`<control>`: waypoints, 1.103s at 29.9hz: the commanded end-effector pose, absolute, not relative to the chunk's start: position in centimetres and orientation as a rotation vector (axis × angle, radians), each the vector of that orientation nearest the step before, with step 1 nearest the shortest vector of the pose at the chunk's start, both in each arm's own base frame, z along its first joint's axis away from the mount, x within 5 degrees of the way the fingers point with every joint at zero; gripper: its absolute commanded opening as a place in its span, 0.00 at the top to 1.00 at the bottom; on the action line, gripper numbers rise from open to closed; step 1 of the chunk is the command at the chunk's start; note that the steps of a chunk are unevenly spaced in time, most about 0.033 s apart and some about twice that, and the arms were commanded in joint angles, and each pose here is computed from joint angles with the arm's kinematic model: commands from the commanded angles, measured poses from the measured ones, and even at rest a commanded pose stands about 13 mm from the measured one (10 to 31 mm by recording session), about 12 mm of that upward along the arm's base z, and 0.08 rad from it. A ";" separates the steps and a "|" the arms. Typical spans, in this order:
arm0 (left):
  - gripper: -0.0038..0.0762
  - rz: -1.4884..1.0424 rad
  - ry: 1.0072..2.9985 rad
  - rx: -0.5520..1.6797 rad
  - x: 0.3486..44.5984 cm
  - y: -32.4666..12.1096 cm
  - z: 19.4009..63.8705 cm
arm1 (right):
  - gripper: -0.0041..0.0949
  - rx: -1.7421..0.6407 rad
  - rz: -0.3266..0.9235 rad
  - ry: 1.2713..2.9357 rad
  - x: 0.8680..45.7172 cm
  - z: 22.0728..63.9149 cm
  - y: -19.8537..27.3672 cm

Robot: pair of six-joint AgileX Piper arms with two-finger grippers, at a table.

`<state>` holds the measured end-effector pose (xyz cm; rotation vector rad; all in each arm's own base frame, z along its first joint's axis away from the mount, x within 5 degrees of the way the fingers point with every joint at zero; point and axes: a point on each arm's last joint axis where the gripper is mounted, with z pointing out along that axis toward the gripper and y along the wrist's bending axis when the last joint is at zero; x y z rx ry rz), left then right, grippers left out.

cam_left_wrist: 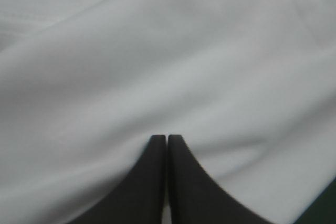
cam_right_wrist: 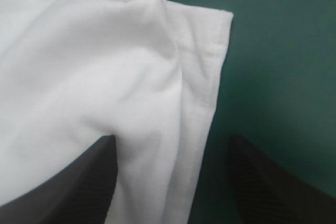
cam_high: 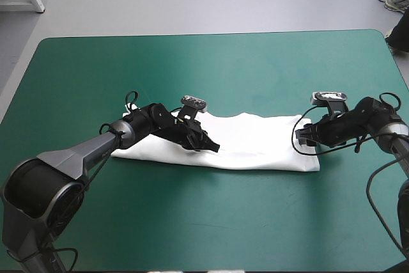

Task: Fold the cloth

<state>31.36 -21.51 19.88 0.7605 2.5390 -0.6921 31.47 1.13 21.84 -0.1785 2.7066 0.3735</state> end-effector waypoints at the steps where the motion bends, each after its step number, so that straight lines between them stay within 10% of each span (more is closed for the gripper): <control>1: 0.93 -0.724 2.492 0.749 31.2 -21.8 21.7 | 0.38 -0.156 0.390 2.661 32.2 22.4 1.0; 15: 0.93 -0.707 2.477 0.735 31.5 -21.7 21.8 | 0.97 -0.250 0.558 2.762 32.0 20.4 2.0; 33: 0.93 -0.683 2.444 0.712 31.9 -21.6 22.1 | 0.97 -0.326 0.625 2.447 32.9 30.8 3.3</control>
